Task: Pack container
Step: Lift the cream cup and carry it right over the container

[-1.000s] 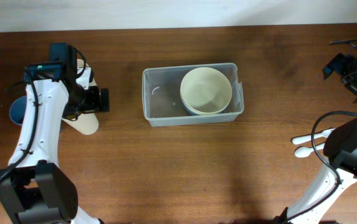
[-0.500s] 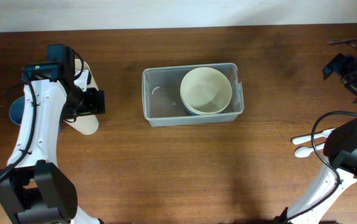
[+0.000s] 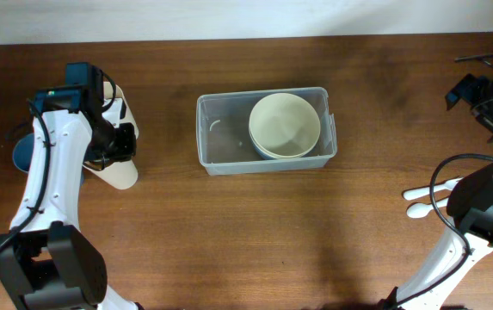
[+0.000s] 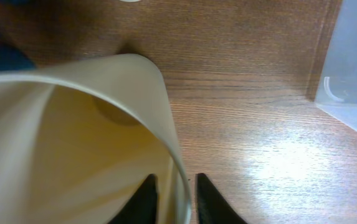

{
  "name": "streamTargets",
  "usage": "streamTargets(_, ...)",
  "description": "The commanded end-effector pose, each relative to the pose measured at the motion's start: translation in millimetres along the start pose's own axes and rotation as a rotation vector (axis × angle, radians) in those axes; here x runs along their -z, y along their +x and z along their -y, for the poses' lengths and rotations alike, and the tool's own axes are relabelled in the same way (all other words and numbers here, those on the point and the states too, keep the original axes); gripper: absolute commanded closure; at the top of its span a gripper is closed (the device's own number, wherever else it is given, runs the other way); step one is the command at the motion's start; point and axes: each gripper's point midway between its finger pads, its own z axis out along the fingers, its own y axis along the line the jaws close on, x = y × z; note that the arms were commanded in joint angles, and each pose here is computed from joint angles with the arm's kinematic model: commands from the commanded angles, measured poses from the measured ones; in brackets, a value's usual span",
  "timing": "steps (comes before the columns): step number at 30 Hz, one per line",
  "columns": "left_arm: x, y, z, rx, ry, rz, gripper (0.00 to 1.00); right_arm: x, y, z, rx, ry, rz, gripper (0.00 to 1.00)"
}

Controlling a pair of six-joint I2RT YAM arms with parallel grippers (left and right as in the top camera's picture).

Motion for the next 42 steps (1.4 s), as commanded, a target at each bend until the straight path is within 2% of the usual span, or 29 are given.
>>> streamTargets(1, -3, 0, 0, 0.006, 0.006, -0.011, 0.85, 3, -2, 6, -0.015, 0.012, 0.013, 0.01)
streamTargets(2, -2, 1, 0, 0.006, 0.006, -0.014, 0.91, 3, -2, 6, -0.015, 0.012, 0.013, 0.01)
streamTargets(7, -2, 4, 0, 0.006, 0.006, -0.027, 0.98, 3, -2, 6, -0.015, 0.012, 0.013, 0.01)
streamTargets(17, 1, 20, 0, 0.009, 0.007, -0.094, 0.98, 3, -2, 6, -0.015, 0.012, 0.013, 0.01)
streamTargets(23, 30, 19, 10, 0.007, 0.050, -0.086, 0.98, 3, -2, 6, -0.015, 0.012, 0.013, 0.01)
streamTargets(28, 84, 5, 34, -0.040, 0.107, 0.036, 0.98, 3, -2, 6, -0.015, 0.012, 0.013, 0.01)
streamTargets(35, 162, -3, 93, -0.217, 0.154, 0.278, 0.98, 3, -2, 6, -0.015, 0.012, 0.013, 0.01)
streamTargets(38, 181, -19, 138, -0.323, 0.205, 0.416, 0.98, 3, -2, 6, -0.015, 0.012, 0.013, 0.01)
streamTargets(42, 184, -35, 180, -0.376, 0.258, 0.497, 0.98, 3, -2, 6, -0.015, 0.012, 0.013, 0.01)
